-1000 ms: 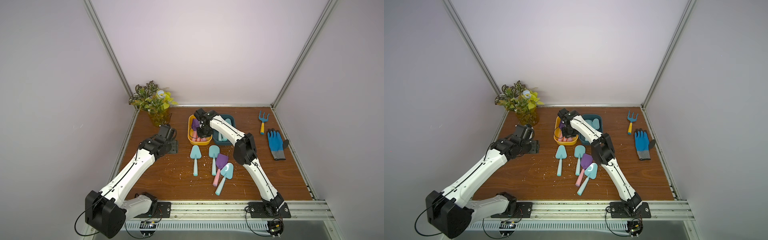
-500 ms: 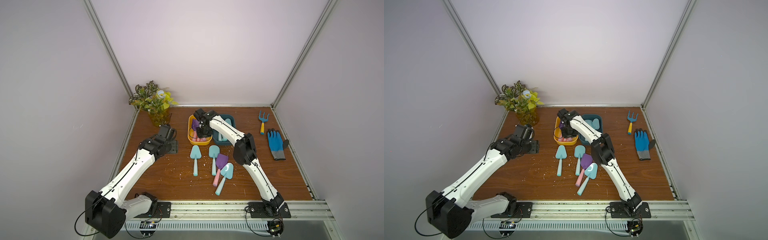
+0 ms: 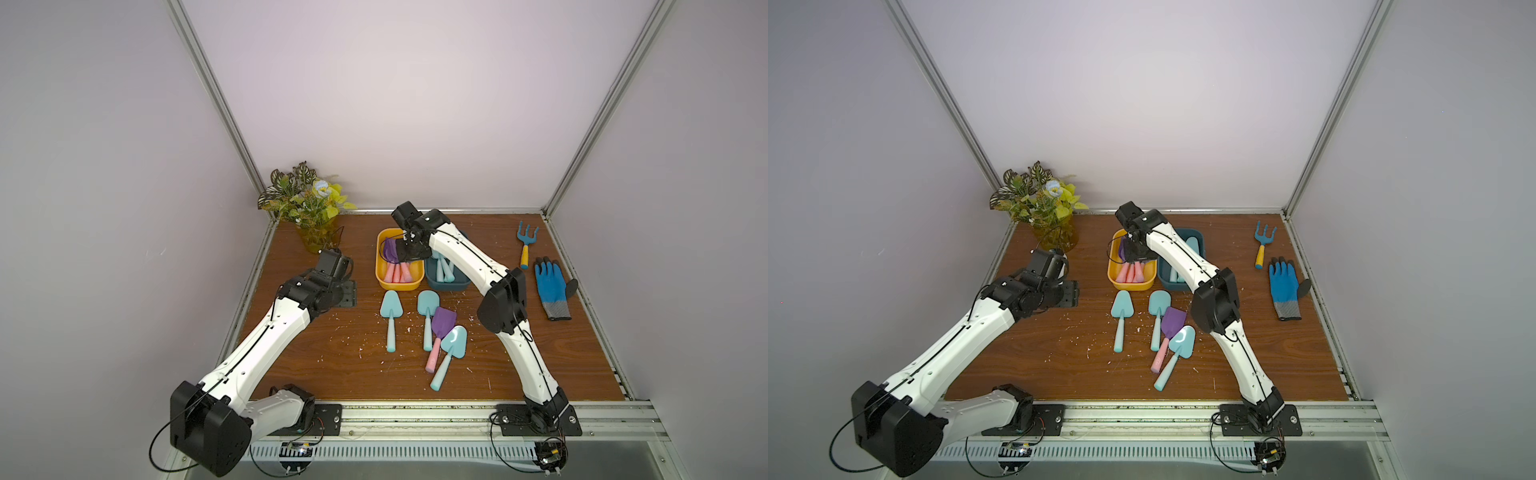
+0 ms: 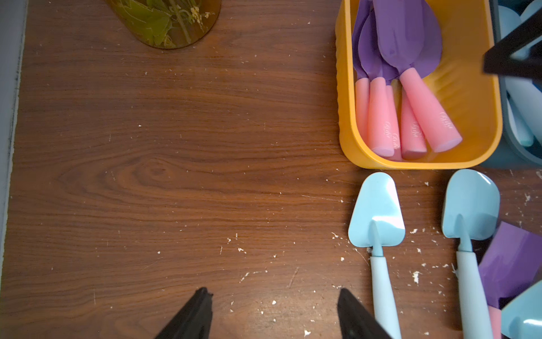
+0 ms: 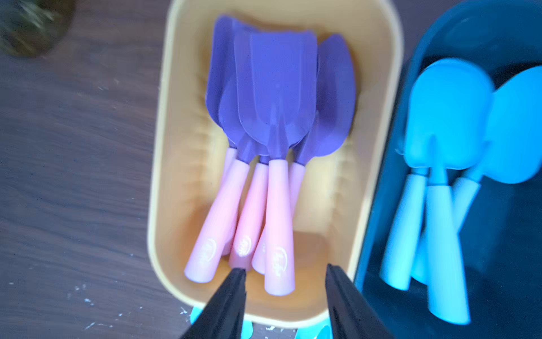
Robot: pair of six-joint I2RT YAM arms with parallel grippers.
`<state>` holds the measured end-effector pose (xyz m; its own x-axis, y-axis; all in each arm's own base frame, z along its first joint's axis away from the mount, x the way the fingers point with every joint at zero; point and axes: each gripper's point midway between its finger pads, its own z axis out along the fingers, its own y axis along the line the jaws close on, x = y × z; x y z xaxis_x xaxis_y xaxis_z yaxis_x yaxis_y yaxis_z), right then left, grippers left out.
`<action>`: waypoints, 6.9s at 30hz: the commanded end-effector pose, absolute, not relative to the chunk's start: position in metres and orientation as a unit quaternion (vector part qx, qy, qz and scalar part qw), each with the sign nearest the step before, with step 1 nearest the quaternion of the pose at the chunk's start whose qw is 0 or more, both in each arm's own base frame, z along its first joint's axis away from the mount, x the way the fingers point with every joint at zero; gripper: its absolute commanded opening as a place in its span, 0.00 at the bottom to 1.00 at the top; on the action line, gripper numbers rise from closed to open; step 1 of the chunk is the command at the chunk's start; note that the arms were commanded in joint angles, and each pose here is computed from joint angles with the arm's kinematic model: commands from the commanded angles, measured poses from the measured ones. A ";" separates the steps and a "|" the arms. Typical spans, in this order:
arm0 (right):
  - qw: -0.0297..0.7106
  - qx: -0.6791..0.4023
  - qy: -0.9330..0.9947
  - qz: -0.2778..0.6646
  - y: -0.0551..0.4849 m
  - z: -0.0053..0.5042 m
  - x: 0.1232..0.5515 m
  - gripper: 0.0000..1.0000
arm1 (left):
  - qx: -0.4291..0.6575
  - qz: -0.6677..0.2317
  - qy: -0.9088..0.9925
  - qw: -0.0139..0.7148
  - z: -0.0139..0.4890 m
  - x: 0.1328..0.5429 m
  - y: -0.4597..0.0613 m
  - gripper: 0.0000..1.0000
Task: Sort the small shovels by color and place them into the storage box
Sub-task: Place the shovel in the storage box, then pick up the shovel from the center of the board, then place the shovel in the storage box.
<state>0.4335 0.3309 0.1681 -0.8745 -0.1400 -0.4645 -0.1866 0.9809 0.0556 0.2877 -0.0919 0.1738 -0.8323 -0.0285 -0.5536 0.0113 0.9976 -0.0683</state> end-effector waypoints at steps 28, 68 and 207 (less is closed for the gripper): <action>0.427 0.093 0.895 0.087 0.131 0.222 0.357 0.51 | 0.069 -0.029 0.975 0.209 0.115 0.258 -0.198 0.69; 0.426 0.097 0.896 0.076 0.110 0.209 0.358 0.51 | 0.096 -0.051 0.988 0.110 0.022 0.208 -0.234 0.58; 0.433 0.097 0.895 0.046 0.065 0.198 0.316 0.50 | 0.128 -0.109 0.968 0.188 0.056 0.453 -0.384 0.33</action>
